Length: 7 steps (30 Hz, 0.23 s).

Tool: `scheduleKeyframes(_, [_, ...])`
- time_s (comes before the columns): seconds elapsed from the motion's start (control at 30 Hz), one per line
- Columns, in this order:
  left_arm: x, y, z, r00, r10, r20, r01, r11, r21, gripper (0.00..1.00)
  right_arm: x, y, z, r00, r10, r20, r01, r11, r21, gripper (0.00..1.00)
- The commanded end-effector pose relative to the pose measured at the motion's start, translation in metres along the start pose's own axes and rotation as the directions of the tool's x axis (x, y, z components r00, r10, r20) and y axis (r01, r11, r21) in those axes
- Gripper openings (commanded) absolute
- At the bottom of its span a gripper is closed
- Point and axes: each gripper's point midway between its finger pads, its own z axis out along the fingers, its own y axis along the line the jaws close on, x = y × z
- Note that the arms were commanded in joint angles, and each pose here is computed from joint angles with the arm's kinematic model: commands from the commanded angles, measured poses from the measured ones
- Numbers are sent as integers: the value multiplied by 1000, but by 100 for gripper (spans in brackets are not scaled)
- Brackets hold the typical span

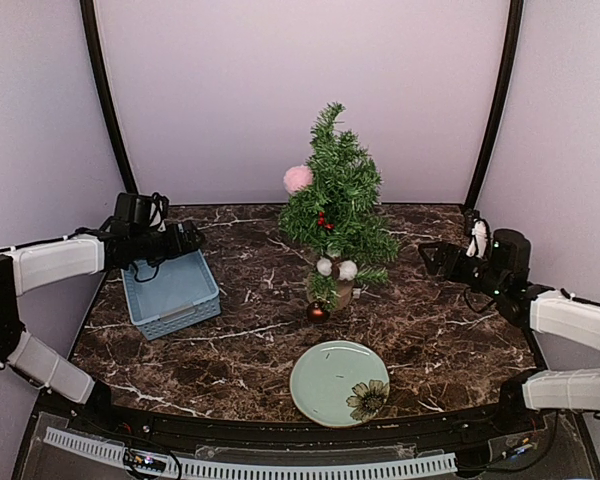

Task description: Decorate the small christmas tree

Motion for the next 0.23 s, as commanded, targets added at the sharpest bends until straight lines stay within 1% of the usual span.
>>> scheduleKeyframes(0.0, [0,4,4,1000,-7,-2,7,1000,-14,99,-18,7,0,997,5,78,-2,999,-37,98])
scheduleKeyframes(0.2, [-3,1,3,1000,-6,6,6,1000,-1,99,-22,6,-3,996,-12,90,14,1000,-22,98])
